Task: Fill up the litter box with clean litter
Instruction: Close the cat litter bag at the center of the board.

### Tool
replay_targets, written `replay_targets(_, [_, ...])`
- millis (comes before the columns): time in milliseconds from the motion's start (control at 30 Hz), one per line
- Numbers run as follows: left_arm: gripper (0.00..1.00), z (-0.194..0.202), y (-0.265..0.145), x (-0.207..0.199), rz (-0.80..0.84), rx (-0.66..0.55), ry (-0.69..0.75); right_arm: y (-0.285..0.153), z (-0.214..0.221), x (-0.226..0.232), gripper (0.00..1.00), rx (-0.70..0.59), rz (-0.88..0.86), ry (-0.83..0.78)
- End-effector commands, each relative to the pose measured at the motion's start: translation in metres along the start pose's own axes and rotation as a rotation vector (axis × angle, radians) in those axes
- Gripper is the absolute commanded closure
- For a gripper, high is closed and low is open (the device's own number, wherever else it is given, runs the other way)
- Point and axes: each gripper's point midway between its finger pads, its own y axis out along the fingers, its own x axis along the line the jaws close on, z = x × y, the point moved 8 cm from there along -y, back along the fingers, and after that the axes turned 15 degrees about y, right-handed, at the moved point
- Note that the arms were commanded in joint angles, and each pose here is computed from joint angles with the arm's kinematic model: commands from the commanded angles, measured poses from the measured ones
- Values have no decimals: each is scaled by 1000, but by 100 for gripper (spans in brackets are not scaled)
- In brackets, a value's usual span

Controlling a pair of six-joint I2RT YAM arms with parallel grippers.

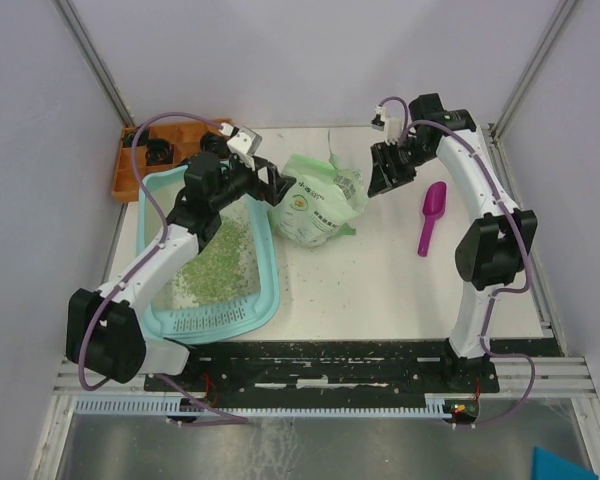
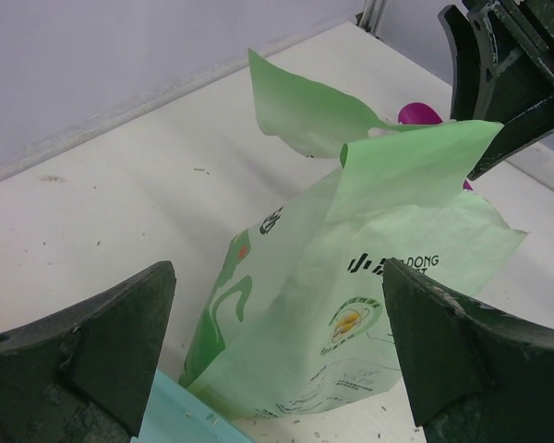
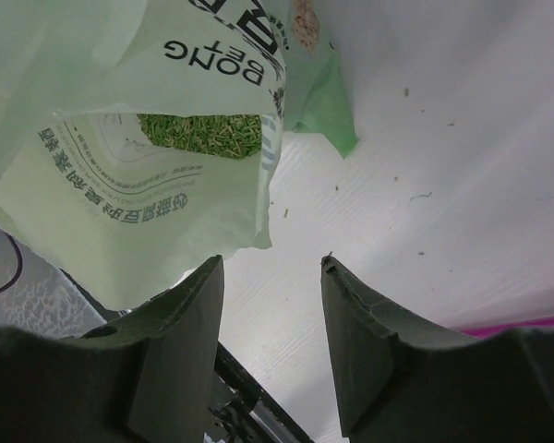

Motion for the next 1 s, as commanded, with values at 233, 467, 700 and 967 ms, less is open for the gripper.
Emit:
replay_targets(233, [0, -31, 16, 10, 26, -140, 52, 28, -7, 28, 47, -13, -58, -92])
replay_targets(467, [1, -21, 25, 5, 80, -155, 22, 48, 1, 18, 56, 23, 17, -102])
replay_targets(700, [36, -20, 29, -2, 156, -214, -3, 45, 23, 3, 98, 15, 119, -102])
replay_targets(967, [97, -31, 11, 19, 187, -245, -35, -5, 37, -15, 98, -94, 147, -15])
